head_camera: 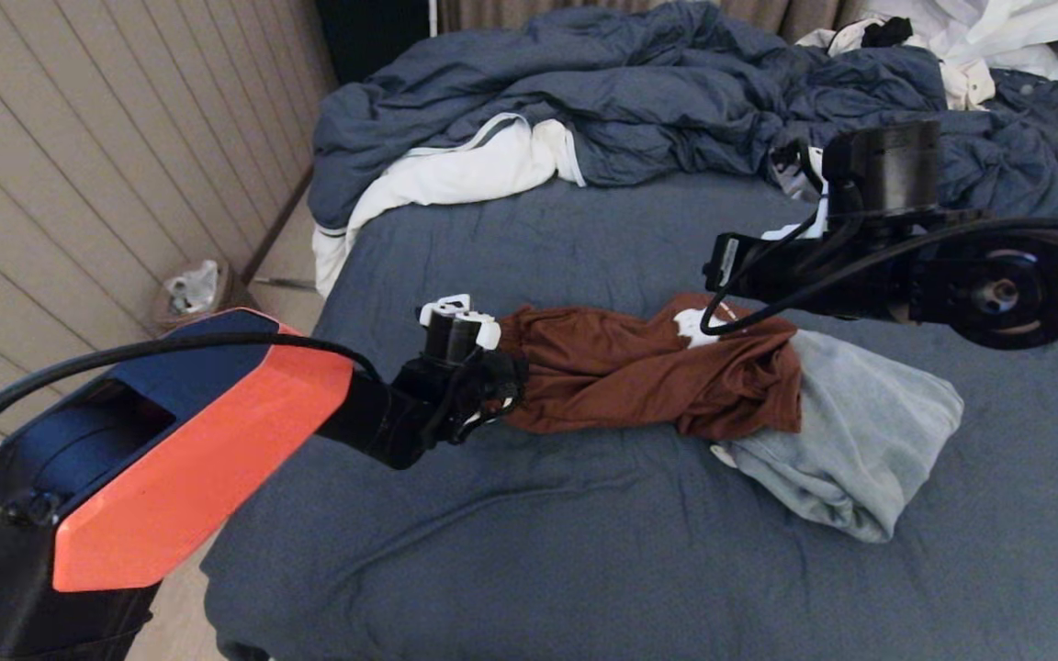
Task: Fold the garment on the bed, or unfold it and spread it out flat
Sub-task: Unford the brown shorts
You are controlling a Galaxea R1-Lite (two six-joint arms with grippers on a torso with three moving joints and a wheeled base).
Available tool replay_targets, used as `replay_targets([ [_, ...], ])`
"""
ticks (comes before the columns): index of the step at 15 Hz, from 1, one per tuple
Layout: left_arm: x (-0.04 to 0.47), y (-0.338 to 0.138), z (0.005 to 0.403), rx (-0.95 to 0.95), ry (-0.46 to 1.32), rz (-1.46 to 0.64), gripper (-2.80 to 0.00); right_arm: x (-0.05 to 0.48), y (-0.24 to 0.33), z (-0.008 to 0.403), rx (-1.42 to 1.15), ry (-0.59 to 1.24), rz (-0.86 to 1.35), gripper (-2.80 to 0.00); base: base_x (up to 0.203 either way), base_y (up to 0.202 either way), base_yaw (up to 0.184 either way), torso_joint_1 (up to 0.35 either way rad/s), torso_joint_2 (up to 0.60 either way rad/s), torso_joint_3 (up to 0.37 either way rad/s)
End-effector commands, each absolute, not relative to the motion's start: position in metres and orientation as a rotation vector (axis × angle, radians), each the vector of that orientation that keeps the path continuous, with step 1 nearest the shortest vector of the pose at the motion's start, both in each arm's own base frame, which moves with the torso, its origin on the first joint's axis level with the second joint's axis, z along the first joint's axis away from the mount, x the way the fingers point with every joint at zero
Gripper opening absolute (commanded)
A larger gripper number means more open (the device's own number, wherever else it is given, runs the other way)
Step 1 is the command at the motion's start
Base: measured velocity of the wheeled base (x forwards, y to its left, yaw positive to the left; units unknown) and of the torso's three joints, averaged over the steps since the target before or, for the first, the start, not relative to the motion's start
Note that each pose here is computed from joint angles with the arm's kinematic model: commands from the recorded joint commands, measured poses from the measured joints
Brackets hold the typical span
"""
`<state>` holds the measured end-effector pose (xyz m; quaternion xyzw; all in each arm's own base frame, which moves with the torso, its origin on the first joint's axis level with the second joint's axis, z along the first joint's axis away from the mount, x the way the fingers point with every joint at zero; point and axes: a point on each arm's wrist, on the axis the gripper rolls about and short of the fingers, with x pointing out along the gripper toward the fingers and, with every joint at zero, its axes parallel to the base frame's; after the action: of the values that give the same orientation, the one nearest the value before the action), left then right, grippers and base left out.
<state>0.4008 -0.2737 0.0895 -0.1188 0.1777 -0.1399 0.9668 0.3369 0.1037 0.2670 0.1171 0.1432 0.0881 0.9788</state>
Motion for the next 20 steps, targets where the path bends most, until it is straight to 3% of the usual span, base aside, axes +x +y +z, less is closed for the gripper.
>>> replay_targets([
  [1, 0.407, -0.287, 0.076, -0.238, 0.362, -0.294, 0.00, 0.340, 0.104, 0.264, 0.236, 0.296, 0.174, -2.80, 0.000, 0.000, 0.000, 0.000, 0.00, 0.000],
  [3, 0.410, -0.294, 0.074, -0.240, 0.353, -0.296, 0.00, 0.340, 0.103, 0.264, 0.237, 0.294, 0.173, -2.80, 0.000, 0.000, 0.000, 0.000, 0.00, 0.000],
  [4, 0.410, -0.294, 0.074, -0.233, 0.351, -0.281, -2.80, 0.342, 0.104, 0.261, 0.235, 0.301, 0.171, -2.80, 0.000, 0.000, 0.000, 0.000, 0.00, 0.000],
  [11, 0.396, -0.302, 0.091, -0.242, 0.327, -0.307, -2.80, 0.349, 0.106, 0.255, 0.233, 0.313, 0.167, -2.80, 0.000, 0.000, 0.000, 0.000, 0.00, 0.000],
  [16, 0.353, -0.305, 0.104, -0.231, 0.342, -0.365, -2.80, 0.348, 0.104, 0.259, 0.235, 0.302, 0.166, -2.80, 0.000, 0.000, 0.000, 0.000, 0.00, 0.000],
  [20, 0.329, -0.285, 0.142, -0.256, 0.298, -0.377, -2.80, 0.346, 0.102, 0.264, 0.239, 0.288, 0.165, -2.80, 0.000, 0.000, 0.000, 0.000, 0.00, 0.000],
])
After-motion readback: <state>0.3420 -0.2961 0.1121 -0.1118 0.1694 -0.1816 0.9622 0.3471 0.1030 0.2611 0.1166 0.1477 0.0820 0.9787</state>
